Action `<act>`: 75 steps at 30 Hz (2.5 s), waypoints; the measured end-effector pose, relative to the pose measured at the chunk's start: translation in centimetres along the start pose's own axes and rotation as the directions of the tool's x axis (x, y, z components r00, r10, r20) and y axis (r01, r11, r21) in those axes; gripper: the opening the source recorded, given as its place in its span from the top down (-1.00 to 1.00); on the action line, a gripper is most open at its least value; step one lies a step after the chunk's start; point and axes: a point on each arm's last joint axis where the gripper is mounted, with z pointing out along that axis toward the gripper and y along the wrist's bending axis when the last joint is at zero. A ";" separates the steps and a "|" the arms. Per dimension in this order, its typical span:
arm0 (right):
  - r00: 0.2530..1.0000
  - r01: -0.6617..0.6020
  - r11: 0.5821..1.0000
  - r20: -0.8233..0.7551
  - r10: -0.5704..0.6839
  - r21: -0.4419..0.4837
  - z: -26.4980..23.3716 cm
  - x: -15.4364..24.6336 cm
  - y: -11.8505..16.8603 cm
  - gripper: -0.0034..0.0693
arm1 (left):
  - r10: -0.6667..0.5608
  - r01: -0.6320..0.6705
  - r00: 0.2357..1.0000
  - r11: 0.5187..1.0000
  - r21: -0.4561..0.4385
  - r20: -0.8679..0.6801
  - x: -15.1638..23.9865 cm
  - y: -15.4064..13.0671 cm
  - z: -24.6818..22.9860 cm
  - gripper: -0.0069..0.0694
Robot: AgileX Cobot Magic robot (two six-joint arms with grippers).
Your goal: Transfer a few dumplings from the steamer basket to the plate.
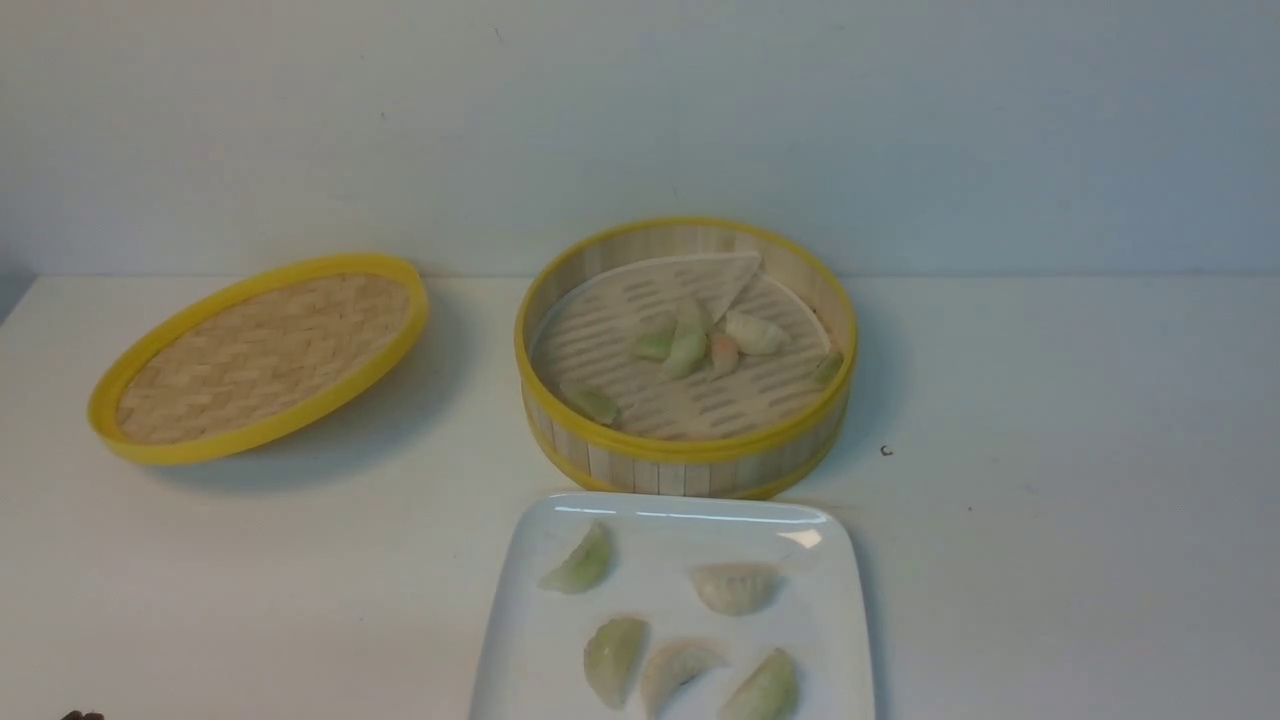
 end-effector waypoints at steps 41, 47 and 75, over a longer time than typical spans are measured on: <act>0.914 0.186 0.805 -0.399 0.068 0.563 0.9 16.9 -4.3 0.94 | -0.001 0.001 1.000 1.000 0.001 -0.001 0.0 0.0 0.0 0.84; 0.914 0.186 0.805 -0.399 0.068 0.563 0.9 16.9 -4.3 0.94 | -0.001 0.001 1.000 1.000 0.001 -0.001 0.0 0.0 0.0 0.84; 0.914 0.189 0.805 -0.401 0.066 0.562 0.9 16.9 -4.3 0.94 | -0.001 0.001 1.000 1.000 0.001 -0.001 0.0 0.0 0.0 0.84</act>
